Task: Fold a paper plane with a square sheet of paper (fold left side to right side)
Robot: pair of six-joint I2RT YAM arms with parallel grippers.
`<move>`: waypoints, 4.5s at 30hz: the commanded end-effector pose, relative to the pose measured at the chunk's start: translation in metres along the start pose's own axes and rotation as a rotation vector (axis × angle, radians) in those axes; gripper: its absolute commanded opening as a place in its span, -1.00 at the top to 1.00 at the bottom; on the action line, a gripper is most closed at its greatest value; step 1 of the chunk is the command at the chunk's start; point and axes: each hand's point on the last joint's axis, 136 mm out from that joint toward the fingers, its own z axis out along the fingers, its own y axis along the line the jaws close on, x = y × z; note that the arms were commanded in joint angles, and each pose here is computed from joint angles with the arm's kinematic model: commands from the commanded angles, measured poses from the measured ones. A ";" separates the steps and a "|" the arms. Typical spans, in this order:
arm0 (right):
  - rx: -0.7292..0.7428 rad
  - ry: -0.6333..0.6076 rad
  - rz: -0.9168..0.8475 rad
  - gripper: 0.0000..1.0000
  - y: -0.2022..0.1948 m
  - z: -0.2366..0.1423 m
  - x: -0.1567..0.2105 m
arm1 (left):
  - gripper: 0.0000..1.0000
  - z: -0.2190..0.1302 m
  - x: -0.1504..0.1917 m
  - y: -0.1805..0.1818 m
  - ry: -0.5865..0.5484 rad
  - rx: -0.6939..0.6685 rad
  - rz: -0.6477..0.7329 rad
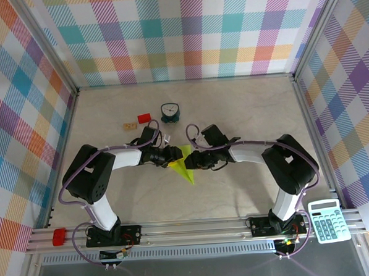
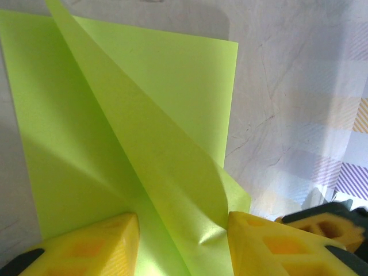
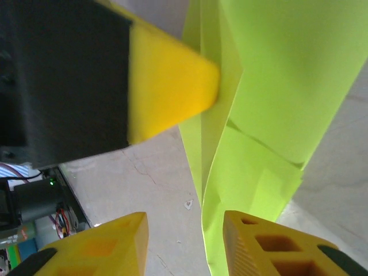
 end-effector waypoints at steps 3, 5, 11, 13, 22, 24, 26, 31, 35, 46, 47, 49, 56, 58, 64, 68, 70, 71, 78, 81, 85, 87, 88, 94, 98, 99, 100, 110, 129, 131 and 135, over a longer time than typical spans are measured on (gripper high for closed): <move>-0.049 0.002 -0.006 0.19 0.003 -0.003 -0.005 | 0.12 0.008 0.011 0.015 0.028 -0.051 0.000; -0.064 0.004 -0.003 0.19 0.005 0.000 -0.009 | 0.12 0.007 0.011 0.015 0.027 -0.052 0.000; -0.076 0.017 0.015 0.25 0.001 0.011 -0.015 | 0.12 0.007 0.011 0.015 0.024 -0.053 0.000; -0.089 0.020 0.018 0.28 0.001 0.015 -0.018 | 0.13 0.007 0.011 0.016 0.024 -0.055 -0.002; -0.074 0.032 0.018 0.46 -0.003 0.023 -0.022 | 0.13 0.006 0.012 0.016 0.023 -0.058 -0.001; -0.073 0.028 0.016 0.52 -0.003 0.023 -0.023 | 0.13 0.006 0.012 0.016 0.022 -0.059 -0.001; -0.063 0.029 0.018 0.58 -0.005 0.023 -0.023 | 0.13 0.006 0.012 0.017 0.023 -0.061 -0.003; -0.036 0.032 0.023 0.73 -0.009 0.021 -0.020 | 0.12 0.006 0.012 0.017 0.022 -0.063 -0.001; 0.000 0.040 0.031 0.83 -0.017 0.022 -0.016 | 0.13 0.006 0.012 0.019 0.021 -0.071 -0.004; 0.092 0.055 0.045 0.86 -0.036 0.022 -0.009 | 0.13 0.006 0.013 0.020 0.024 -0.075 -0.005; 0.091 0.055 0.045 0.86 -0.036 0.023 -0.010 | 0.13 0.006 0.013 0.020 0.024 -0.075 -0.005; 0.094 0.056 0.047 0.86 -0.037 0.023 -0.010 | 0.12 0.006 0.013 0.021 0.024 -0.076 -0.007; 0.102 0.063 0.054 0.87 -0.041 0.027 -0.009 | 0.13 0.006 0.013 0.021 0.025 -0.076 -0.006; 0.101 0.065 0.056 0.87 -0.042 0.028 -0.009 | 0.12 0.006 0.013 0.021 0.025 -0.077 -0.007; 0.136 0.079 0.069 0.89 -0.050 0.029 -0.005 | 0.12 0.005 0.012 0.020 0.019 -0.077 -0.004; 0.185 0.098 0.080 0.94 -0.059 0.028 0.003 | 0.12 0.003 0.011 0.018 0.010 -0.077 -0.003; 0.213 0.110 0.077 0.96 -0.063 0.028 0.008 | 0.11 0.001 0.008 0.015 -0.001 -0.071 0.005; 0.227 0.116 0.077 0.97 -0.065 0.029 0.010 | 0.10 0.000 0.006 0.012 -0.006 -0.065 0.010; 0.306 0.154 0.099 1.00 -0.082 0.033 0.022 | 0.06 -0.009 -0.008 -0.013 -0.024 -0.036 0.053; 0.335 0.157 0.107 1.00 -0.088 0.031 0.024 | 0.06 -0.015 -0.013 -0.020 -0.036 -0.043 0.071; 0.348 0.160 0.117 1.00 -0.091 0.031 0.027 | 0.23 -0.012 -0.011 -0.024 -0.012 -0.018 0.070; 0.349 0.160 0.119 1.00 -0.091 0.032 0.027 | 0.41 -0.006 -0.009 -0.026 0.008 0.018 0.056; 0.351 0.161 0.121 1.00 -0.092 0.032 0.027 | 0.50 -0.004 -0.008 -0.027 0.017 0.035 0.052; 0.353 0.164 0.124 1.00 -0.092 0.033 0.026 | 0.89 0.012 0.000 -0.025 0.070 0.065 0.038; 0.359 0.170 0.127 1.00 -0.094 0.033 0.027 | 0.94 0.021 0.003 -0.017 0.095 0.062 0.028; 0.361 0.172 0.127 1.00 -0.094 0.033 0.027 | 0.94 0.023 0.003 -0.013 0.096 0.052 0.023; 0.361 0.174 0.128 1.00 -0.094 0.033 0.028 | 0.95 0.024 0.004 -0.010 0.096 0.041 0.019; 0.351 0.166 0.117 1.00 -0.088 0.029 0.025 | 1.00 0.027 0.018 0.021 0.109 -0.054 -0.011; 0.223 0.027 0.063 0.56 -0.027 -0.010 -0.028 | 1.00 0.023 0.024 0.042 0.113 -0.159 -0.014; 0.232 0.024 0.062 0.56 -0.027 -0.016 -0.025 | 1.00 0.023 0.024 0.042 0.112 -0.157 -0.012; 0.186 0.028 0.065 0.70 -0.016 -0.025 -0.014 | 1.00 0.023 0.023 0.041 0.111 -0.159 -0.012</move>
